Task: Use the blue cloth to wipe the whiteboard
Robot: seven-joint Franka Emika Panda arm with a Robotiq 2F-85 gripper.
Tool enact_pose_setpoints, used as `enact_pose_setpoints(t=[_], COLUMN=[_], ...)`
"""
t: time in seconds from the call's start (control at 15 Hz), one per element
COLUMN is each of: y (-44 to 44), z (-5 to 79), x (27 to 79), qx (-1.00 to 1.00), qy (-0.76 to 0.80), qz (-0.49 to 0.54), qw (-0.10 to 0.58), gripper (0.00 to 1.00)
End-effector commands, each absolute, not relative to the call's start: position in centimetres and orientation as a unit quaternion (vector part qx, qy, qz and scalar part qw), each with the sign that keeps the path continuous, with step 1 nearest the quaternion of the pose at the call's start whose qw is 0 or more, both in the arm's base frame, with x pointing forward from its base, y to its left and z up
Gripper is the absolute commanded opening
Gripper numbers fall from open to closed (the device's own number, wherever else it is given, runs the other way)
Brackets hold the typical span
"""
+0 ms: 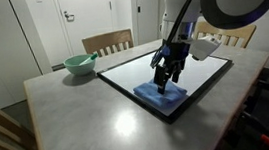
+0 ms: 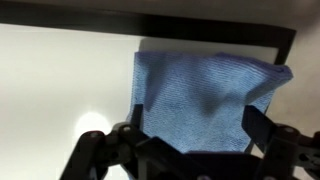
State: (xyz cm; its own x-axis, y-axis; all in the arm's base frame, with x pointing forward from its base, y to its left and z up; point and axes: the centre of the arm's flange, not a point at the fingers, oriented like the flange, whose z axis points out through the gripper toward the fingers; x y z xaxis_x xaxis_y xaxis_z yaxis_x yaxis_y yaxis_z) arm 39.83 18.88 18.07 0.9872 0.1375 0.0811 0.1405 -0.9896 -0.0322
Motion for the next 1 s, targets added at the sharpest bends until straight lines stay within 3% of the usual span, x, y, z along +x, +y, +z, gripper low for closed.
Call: enact_pose_setpoints(t=[0.0,0.93], y=[19.5,19.3], z=[18.3,14.7], x=[40.2,40.0], qx=[-0.997,-0.998], qy=[-0.066,0.001], qz=[-0.047,-0.051], qw=[0.013,0.041], gripper=[1.00,1.00])
